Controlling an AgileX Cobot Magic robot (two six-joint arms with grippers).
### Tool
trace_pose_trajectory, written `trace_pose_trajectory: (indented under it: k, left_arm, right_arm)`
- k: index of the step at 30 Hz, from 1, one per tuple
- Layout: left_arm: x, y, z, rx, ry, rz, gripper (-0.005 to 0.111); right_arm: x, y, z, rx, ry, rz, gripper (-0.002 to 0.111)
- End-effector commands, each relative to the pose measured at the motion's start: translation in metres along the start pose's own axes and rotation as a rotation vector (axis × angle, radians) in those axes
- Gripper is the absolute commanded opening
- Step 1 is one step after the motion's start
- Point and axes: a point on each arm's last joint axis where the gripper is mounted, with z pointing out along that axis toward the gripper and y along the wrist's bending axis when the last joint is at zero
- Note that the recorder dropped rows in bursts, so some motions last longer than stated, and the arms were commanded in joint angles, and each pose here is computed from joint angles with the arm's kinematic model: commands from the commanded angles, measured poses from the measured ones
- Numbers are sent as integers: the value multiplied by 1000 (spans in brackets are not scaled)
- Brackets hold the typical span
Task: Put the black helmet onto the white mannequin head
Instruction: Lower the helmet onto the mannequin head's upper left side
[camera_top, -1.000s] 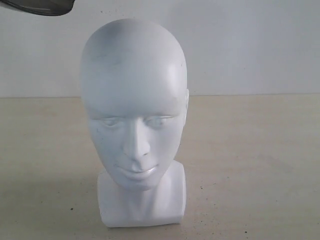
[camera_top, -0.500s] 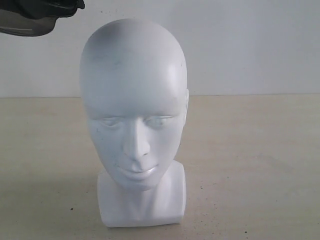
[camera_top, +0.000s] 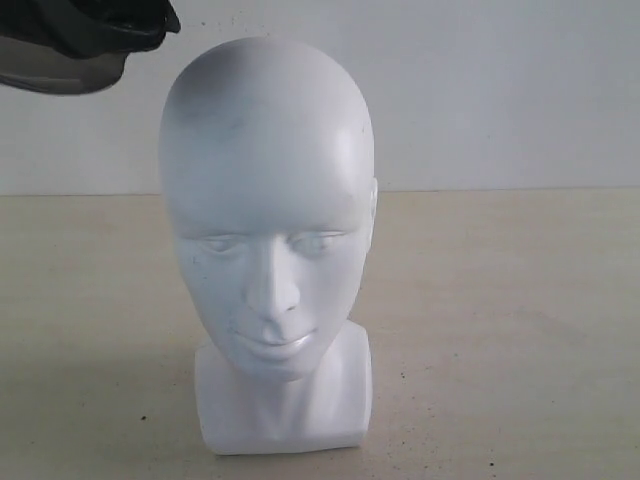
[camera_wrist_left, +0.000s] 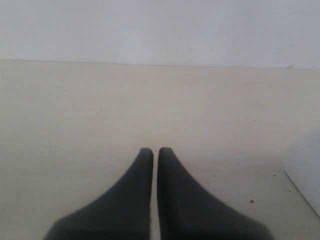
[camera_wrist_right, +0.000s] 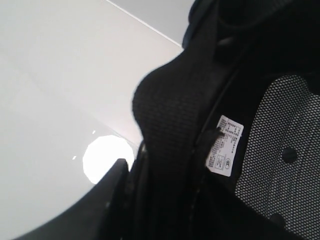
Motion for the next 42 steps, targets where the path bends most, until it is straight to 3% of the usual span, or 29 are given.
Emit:
trace_pose_trajectory:
  k: [1,21,34,42]
  left_arm:
    - [1,0,0,-4,-4,5,4]
    - [1,0,0,-4,-4,5,4]
    - [1,0,0,-4,-4,5,4]
    - [1,0,0,-4,-4,5,4]
  right_arm:
    - [-2,16,-8,-72,18,-35,0]
    - [-8,9,-9,13,-33,-69,0]
    - [-19,13,-51,131,-75,-176,0]
    - [-8,-8,-55,199,-35,-189,0]
